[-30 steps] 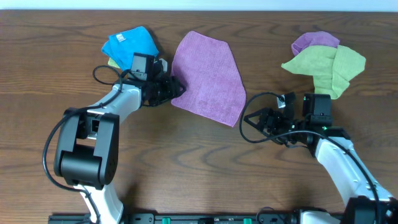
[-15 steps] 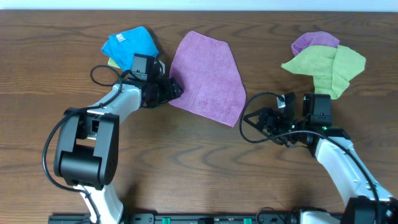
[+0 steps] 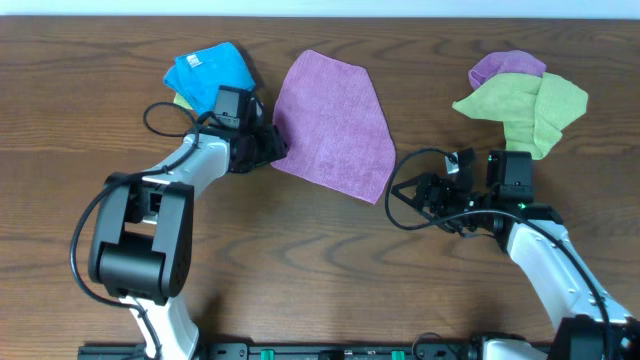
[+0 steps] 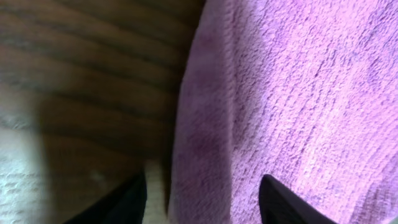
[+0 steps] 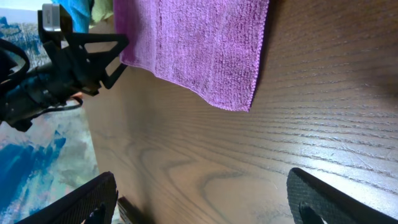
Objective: Fold the cloth
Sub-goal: 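Grasp the left edge with the left gripper, right gripper the right edge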
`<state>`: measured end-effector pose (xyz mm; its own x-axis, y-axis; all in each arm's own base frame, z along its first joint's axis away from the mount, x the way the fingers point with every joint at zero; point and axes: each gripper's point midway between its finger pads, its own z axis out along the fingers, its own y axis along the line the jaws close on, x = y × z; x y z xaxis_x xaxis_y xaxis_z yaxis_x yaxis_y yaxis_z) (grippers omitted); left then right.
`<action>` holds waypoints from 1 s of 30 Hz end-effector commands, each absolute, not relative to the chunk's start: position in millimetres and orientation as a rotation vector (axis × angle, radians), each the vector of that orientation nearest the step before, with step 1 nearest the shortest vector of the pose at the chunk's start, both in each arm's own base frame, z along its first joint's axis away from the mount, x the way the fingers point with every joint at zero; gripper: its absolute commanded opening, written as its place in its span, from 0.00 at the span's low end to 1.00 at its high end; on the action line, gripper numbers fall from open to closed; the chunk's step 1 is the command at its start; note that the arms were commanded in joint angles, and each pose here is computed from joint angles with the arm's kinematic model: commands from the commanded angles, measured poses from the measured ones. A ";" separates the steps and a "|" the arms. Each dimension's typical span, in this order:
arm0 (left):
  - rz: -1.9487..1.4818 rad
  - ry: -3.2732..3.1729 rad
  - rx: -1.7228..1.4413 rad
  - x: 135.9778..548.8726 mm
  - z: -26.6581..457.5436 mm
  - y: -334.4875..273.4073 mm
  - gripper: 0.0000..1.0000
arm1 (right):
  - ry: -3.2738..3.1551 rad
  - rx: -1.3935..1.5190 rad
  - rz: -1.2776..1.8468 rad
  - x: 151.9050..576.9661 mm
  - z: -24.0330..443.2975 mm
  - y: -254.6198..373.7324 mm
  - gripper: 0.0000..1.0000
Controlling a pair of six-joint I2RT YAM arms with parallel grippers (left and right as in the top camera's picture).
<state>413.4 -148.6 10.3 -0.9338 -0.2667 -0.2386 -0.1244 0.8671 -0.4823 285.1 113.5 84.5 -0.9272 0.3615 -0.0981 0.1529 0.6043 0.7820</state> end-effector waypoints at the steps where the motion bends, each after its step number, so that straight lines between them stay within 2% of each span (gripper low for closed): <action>1: -0.612 2.817 -0.277 402.0 -18.3 -150.8 0.47 | 2.577 0.438 1.233 284.4 86.3 112.3 0.88; 4: -0.605 2.817 -0.272 402.2 -18.9 -150.4 0.28 | 2.577 0.438 1.233 284.4 86.3 112.3 0.88; 6: -0.598 2.816 -0.265 402.7 -18.9 -148.6 0.09 | 2.577 0.438 1.232 284.4 86.3 112.2 0.89; 7: -0.595 2.818 -0.257 402.4 -19.2 -147.4 0.06 | 2.579 0.438 1.233 284.0 86.1 112.4 0.89; 13: -0.619 2.857 -0.262 393.7 -19.3 -142.0 0.06 | 2.651 0.466 1.099 279.2 62.2 117.6 0.94; 30: -0.650 2.959 -0.232 365.1 -7.7 -130.9 0.06 | 2.622 0.619 0.938 299.8 -1.2 132.7 0.89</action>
